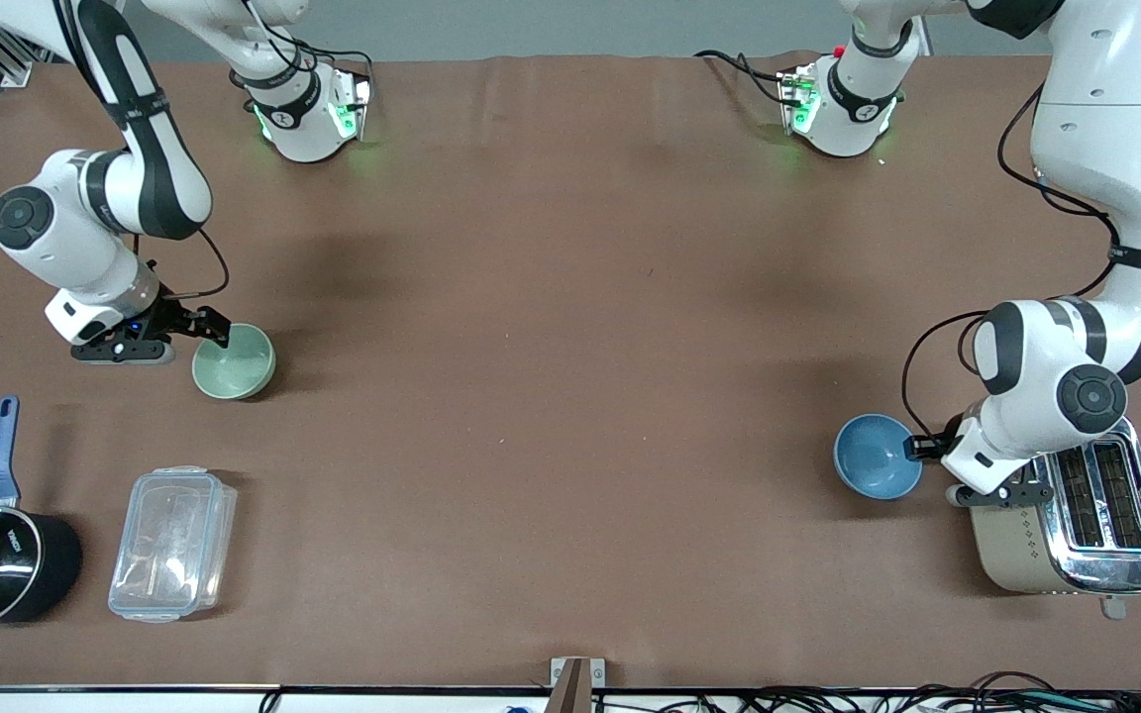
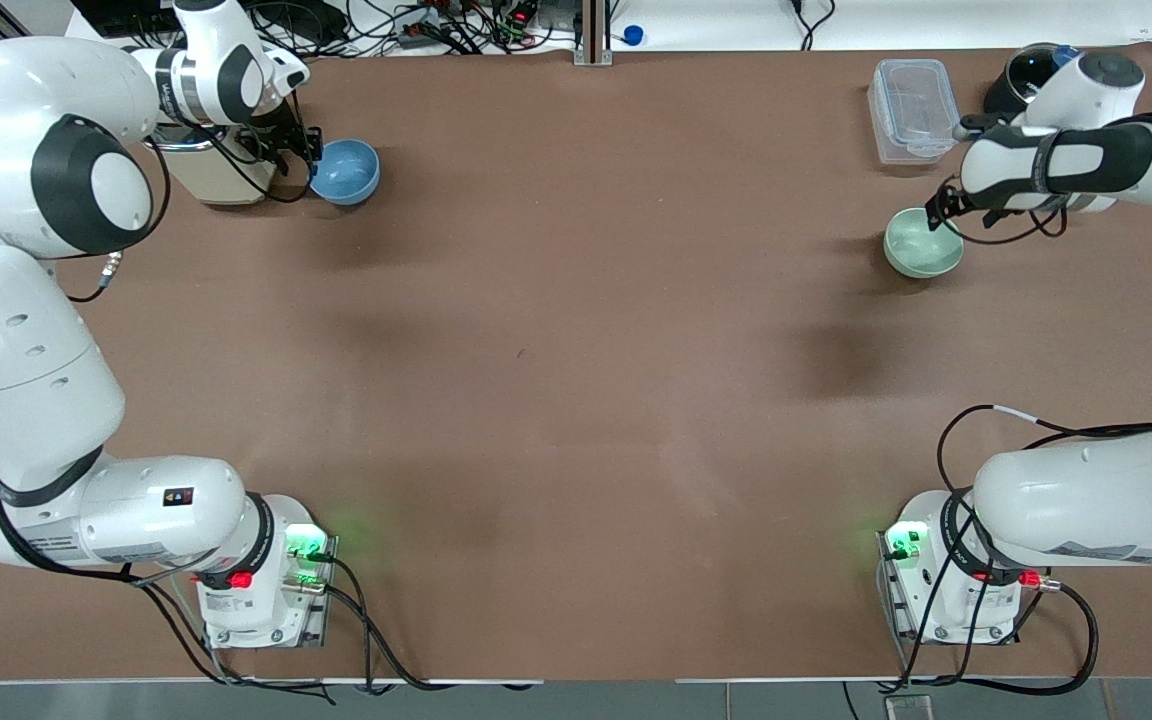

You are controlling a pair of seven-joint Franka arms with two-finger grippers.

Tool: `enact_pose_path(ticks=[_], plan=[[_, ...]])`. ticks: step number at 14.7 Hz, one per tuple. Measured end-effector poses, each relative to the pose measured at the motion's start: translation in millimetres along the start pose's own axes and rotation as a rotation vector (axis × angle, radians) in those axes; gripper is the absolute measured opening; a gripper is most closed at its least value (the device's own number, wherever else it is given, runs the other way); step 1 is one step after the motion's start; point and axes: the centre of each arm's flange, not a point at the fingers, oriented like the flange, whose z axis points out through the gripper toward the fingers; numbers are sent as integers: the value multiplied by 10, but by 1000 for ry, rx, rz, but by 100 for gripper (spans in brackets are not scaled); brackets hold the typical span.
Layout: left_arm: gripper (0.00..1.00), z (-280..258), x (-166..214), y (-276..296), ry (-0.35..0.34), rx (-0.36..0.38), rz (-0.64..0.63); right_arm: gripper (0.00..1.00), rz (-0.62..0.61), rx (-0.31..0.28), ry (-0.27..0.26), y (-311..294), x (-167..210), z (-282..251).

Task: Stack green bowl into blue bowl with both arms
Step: 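Grasp the green bowl with the right gripper while the left gripper grasps the blue bowl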

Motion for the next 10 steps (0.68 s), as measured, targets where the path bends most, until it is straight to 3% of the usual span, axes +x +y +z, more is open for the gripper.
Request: enact_pose_path(ticks=[4,6,8,10], plan=[[8,60,11,65,-5,-3,7,90,-1,-5,-11,82,-112,529],[6,-6,35,111,5,-7,13,79,-2,-3,-26,71,-142,655],[5,-49,59,171,15,-14,18,55,-2,-3,-28,70,-145,670],[5,-169,98,492,33,-51,9,37,7,-2,-26,82,-137,662]])
